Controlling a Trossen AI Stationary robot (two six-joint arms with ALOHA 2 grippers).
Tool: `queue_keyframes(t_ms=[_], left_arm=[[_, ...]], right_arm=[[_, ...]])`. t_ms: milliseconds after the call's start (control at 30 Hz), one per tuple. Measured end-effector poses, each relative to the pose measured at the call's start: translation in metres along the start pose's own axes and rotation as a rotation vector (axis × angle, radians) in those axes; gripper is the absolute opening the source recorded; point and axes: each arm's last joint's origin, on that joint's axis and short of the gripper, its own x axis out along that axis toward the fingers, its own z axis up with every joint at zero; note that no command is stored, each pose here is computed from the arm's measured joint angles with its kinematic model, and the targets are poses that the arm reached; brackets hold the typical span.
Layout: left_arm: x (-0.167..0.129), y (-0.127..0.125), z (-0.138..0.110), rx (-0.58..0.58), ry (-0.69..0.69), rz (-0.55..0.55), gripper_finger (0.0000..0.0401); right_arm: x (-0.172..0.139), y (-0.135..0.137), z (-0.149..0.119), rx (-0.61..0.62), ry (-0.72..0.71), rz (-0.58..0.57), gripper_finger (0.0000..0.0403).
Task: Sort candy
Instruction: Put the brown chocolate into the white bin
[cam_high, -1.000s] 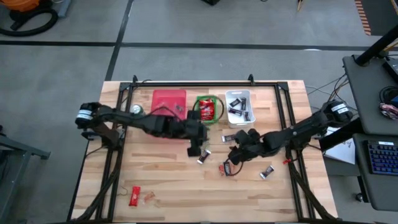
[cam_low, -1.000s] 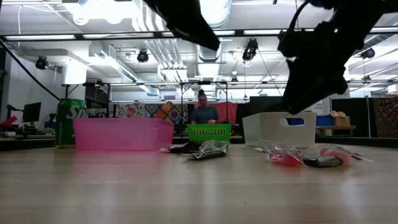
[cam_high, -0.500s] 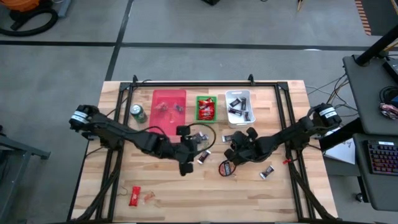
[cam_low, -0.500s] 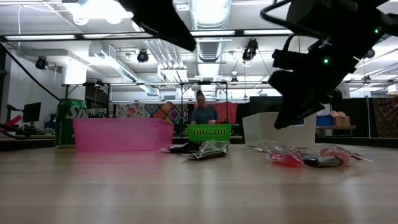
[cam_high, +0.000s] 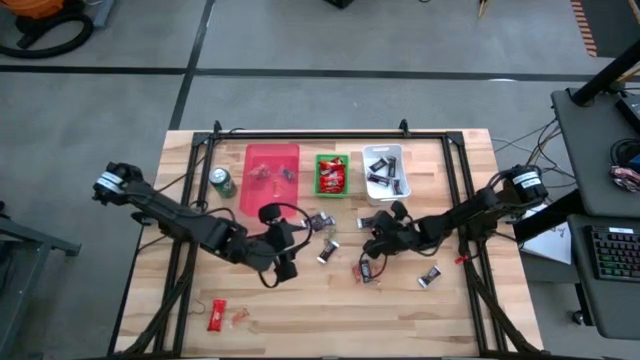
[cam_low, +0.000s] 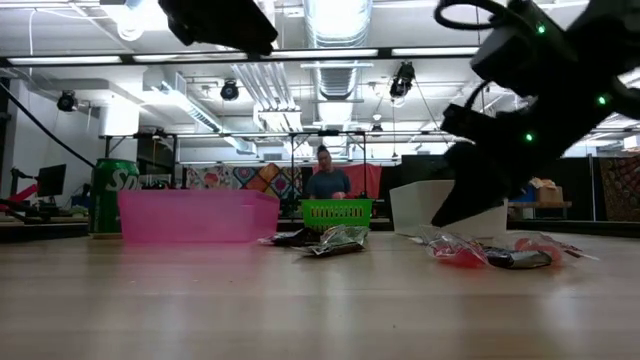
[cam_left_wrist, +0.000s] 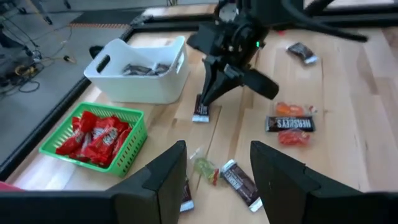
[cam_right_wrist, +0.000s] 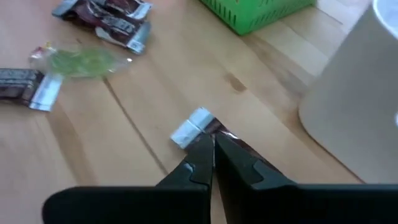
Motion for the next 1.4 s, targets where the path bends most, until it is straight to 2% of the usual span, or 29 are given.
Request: queue_keyframes(t_ms=[233, 400, 633, 700, 833, 1033, 1267, 1400], left_arm=[[0.0, -0.004, 0.0, 0.002, -0.017, 0.025, 0.0162], [0.007, -0.007, -0.004, 0.014, -0.004, 0.037, 0.0162], [0.025, -0.02, -0.014, 0.033, 0.007, 0.043, 0.0162], [0.033, -0.025, -0.019, 0.056, 0.009, 0.043, 0.0162], [0.05, -0.038, -0.029, 0.115, -0.001, 0.04, 0.0153], [0.089, -0.051, -0.042, 0.127, -0.065, 0.009, 0.0103], [0.129, -0.043, -0.058, 0.073, -0.082, 0.037, 0.0012], [0.146, -0.041, -0.068, 0.05, -0.095, 0.048, 0.0009]], right_arm=[[0.002, -0.019, -0.02, 0.017, -0.041, 0.042, 0.0009], [0.001, -0.022, -0.025, 0.095, -0.03, 0.08, 0.0009], [-0.008, 0.008, -0.012, 0.237, 0.011, 0.27, 0.0009], [-0.01, 0.016, -0.003, 0.267, 0.014, 0.295, 0.0009], [-0.012, 0.025, 0.009, 0.243, 0.084, 0.295, 0.0009], [-0.021, 0.029, 0.021, 0.185, 0.28, 0.255, 0.0009], [-0.041, 0.021, 0.033, 0.158, 0.357, 0.27, 0.0009], [-0.054, 0.011, 0.037, 0.151, 0.376, 0.254, 0.0009]])
